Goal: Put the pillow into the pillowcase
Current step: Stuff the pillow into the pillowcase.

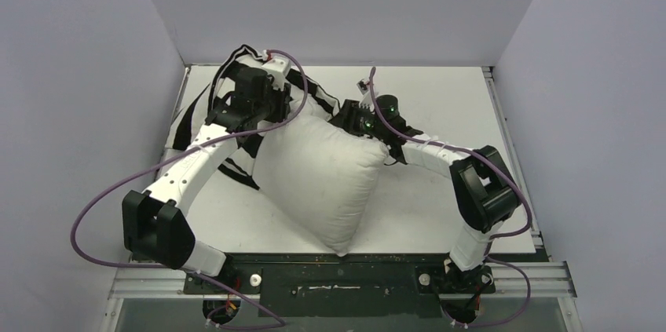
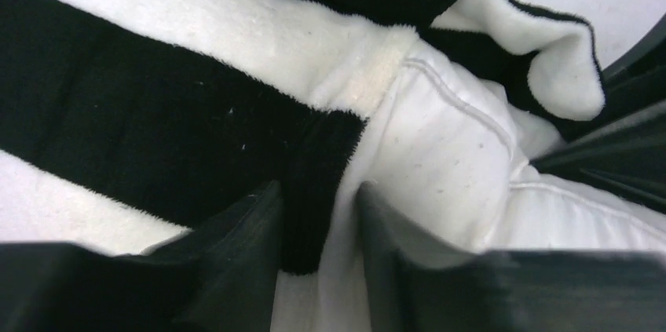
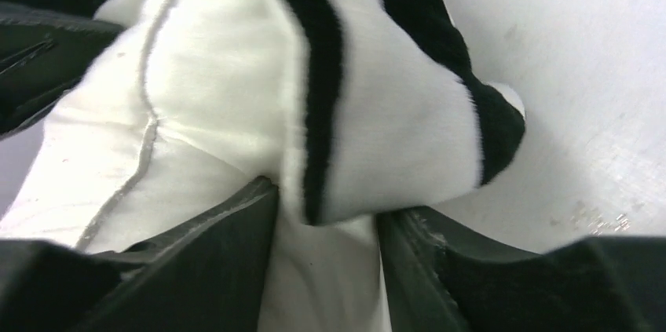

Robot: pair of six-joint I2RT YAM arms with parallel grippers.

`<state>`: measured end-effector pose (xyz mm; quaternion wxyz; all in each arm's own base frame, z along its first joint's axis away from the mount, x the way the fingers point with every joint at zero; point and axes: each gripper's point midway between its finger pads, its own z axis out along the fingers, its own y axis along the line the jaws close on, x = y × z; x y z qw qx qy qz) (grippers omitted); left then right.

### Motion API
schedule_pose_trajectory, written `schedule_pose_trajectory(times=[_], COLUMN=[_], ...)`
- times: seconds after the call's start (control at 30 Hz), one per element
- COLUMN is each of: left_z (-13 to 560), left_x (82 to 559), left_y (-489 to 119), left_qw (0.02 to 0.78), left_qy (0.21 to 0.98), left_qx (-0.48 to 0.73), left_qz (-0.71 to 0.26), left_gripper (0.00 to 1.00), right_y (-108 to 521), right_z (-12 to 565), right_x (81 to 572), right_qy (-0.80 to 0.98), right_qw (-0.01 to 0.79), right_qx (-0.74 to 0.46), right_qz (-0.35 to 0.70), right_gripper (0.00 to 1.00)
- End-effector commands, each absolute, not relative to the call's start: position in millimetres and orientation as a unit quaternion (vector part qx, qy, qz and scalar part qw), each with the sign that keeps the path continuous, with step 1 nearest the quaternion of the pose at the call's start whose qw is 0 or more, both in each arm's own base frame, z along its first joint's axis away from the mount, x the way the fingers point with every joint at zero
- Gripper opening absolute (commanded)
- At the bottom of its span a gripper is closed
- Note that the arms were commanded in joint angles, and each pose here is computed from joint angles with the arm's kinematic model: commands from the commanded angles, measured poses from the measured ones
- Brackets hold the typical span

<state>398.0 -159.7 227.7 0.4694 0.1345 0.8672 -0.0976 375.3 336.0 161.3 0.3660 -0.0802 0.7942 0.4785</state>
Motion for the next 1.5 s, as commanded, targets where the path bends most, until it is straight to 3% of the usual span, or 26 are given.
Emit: schedule_pose_trajectory(times=[0.0, 0.07, 0.3, 0.57, 0.63, 0.67, 0.73, 0.8, 0.83, 1.0, 1.27, 1.47], left_z=[243, 256, 307, 269, 265, 265, 267, 275, 280, 304, 284, 263], left_x=[418, 413, 394, 392, 392, 392, 392, 390, 389, 390, 396, 407], left_y=[-164, -170, -178, -181, -182, -180, -176, -169, -163, -151, -167, -174], left_qw=[0.504, 0.52, 0.576, 0.538, 0.534, 0.532, 0.528, 0.526, 0.524, 0.537, 0.5, 0.48], left_qy=[0.844, 0.832, 0.787, 0.812, 0.815, 0.817, 0.822, 0.826, 0.828, 0.82, 0.83, 0.839], left_qx=[0.152, 0.152, 0.145, 0.144, 0.139, 0.134, 0.119, 0.101, 0.093, 0.107, 0.171, 0.181], left_qz=[-0.098, -0.118, -0.168, -0.175, -0.178, -0.177, -0.177, -0.178, -0.179, -0.167, -0.179, -0.183], left_gripper=[0.19, 0.0, 0.0, 0.0, 0.0, 0.0, 0.03, 0.18, 0.27, 0.42, 0.53, 0.55], right_y=[350, 354, 377, 402, 404, 405, 407, 408, 408, 413, 414, 417], right_z=[260, 267, 268, 215, 199, 196, 198, 218, 228, 265, 283, 286], right_x=[372, 367, 377, 396, 396, 395, 390, 384, 380, 359, 349, 347], right_qy=[0.713, 0.708, 0.712, 0.767, 0.774, 0.773, 0.762, 0.732, 0.72, 0.677, 0.662, 0.659], right_qw=[0.456, 0.46, 0.468, 0.438, 0.425, 0.424, 0.43, 0.461, 0.474, 0.518, 0.536, 0.538], right_qx=[-0.146, -0.158, -0.163, -0.137, -0.138, -0.139, -0.145, -0.157, -0.166, -0.211, -0.222, -0.221], right_qz=[0.512, 0.512, 0.497, 0.449, 0.449, 0.451, 0.462, 0.476, 0.479, 0.479, 0.474, 0.477], right_gripper=[0.57, 0.68, 0.8, 0.84, 0.78, 0.66, 0.3, 0.06, 0.0, 0.0, 0.0, 0.0])
